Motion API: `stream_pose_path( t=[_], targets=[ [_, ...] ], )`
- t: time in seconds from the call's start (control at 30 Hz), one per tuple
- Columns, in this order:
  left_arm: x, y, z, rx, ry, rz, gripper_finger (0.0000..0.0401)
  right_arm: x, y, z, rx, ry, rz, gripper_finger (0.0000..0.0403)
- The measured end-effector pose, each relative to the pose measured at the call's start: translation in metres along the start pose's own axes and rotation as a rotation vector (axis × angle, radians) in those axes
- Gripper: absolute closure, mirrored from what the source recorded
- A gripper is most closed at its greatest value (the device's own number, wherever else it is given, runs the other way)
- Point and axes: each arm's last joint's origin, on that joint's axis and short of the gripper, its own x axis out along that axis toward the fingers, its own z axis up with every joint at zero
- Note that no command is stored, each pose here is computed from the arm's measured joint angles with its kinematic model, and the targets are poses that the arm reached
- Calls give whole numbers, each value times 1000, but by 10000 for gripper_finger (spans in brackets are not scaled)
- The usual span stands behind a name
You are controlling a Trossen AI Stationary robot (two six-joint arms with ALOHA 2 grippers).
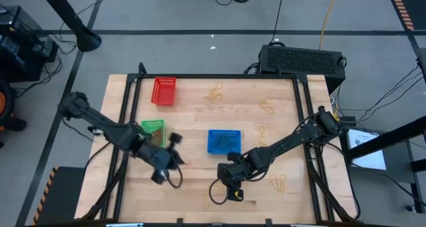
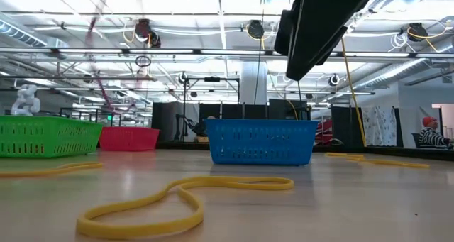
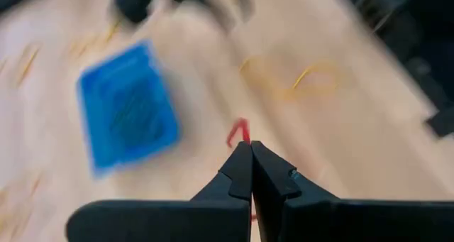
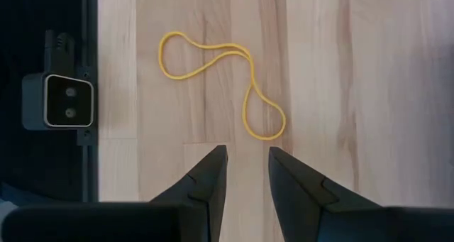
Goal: Sort rubber bands into baskets
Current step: Put the red rubber band into the green bin
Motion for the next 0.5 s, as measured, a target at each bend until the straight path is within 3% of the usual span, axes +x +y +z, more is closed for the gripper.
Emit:
stream_pose_path(
  t=[0.3, 0.5],
  targets=[
    [-50, 20, -53, -298, 340, 296, 400, -1, -5, 7, -39, -71, -52, 305],
    [-62, 25, -78, -483, 537, 432, 400, -1, -7, 9, -34, -74, -54, 305]
  ],
)
